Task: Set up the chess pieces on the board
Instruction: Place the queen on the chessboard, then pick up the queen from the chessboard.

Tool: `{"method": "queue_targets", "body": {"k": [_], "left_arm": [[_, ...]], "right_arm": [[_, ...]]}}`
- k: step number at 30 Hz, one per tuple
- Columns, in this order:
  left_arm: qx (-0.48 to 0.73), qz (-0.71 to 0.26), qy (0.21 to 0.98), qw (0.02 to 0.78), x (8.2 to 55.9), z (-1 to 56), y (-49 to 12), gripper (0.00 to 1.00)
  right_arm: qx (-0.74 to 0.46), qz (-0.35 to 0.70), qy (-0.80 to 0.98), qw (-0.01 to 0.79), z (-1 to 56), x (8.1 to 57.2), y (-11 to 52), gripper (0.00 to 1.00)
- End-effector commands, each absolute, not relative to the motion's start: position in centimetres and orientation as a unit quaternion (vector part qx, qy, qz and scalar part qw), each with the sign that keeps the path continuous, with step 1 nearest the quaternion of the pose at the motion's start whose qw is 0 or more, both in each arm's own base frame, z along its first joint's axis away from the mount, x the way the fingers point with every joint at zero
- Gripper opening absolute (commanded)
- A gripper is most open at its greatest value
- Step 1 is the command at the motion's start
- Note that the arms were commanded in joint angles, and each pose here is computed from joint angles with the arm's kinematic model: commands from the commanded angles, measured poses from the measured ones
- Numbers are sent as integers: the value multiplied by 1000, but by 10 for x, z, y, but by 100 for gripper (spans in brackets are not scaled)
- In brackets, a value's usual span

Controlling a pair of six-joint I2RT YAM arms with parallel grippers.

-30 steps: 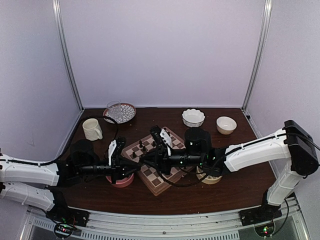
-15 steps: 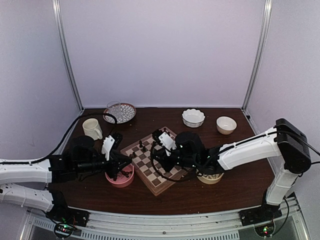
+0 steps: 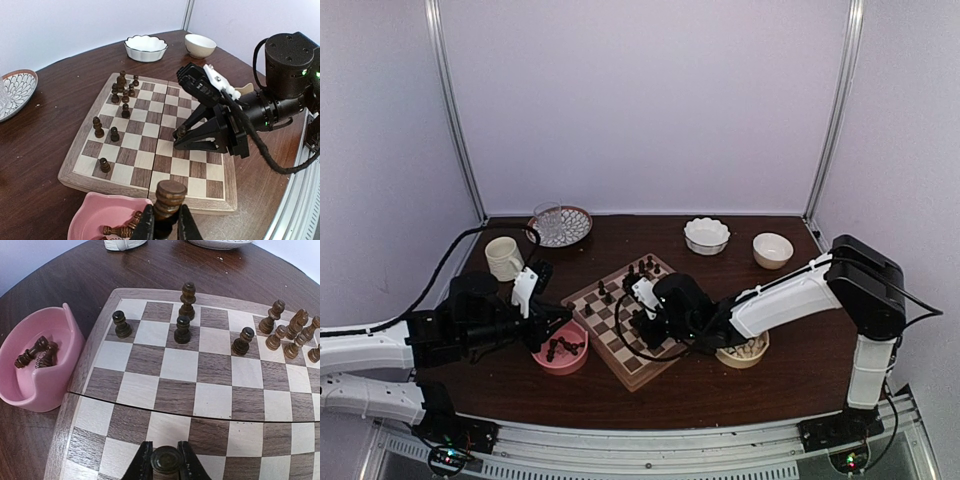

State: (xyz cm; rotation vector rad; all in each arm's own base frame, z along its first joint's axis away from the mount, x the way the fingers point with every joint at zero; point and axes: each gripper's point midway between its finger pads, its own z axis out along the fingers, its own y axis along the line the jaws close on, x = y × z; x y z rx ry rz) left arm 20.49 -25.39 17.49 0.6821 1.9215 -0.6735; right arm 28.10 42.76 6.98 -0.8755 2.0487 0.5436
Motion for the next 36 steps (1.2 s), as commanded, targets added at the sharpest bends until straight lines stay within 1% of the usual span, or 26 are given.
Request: {"method": "queue_targets", "body": {"k": [1, 3, 6, 9, 17, 20, 23, 31, 33, 36], "left_arm": [[281, -269, 786, 481, 207, 175, -254, 0], [281, -269, 786, 480, 207, 175, -254, 0], [283, -273, 785, 479, 206, 175, -256, 0], [284, -273, 784, 480, 206, 176, -256, 0], [284, -274, 783, 481, 206, 177, -256, 0], [284, -273, 784, 481, 206, 176, -256, 0], [284, -271, 784, 480, 207, 176, -256, 0], [284, -266, 786, 481, 208, 175, -255, 0], [287, -265, 787, 478, 208, 173, -256, 0], [289, -264, 788, 476, 209, 173, -258, 1]], "right_arm": [[-340, 212, 815, 418, 75, 290, 430, 18], [-336, 205, 819, 418, 73, 292, 429, 19], [-336, 204, 820, 416, 73, 293, 429, 31], [-336, 214, 816, 419, 80, 291, 431, 40], [-340, 225, 803, 434, 112, 286, 426, 42], [-345, 213, 811, 422, 115, 287, 426, 45], [-344, 200, 821, 409, 115, 288, 424, 52], [-343, 173, 845, 372, 113, 287, 418, 50], [-347, 168, 848, 364, 113, 286, 418, 47], [-352, 162, 850, 356, 108, 286, 418, 44]]}}
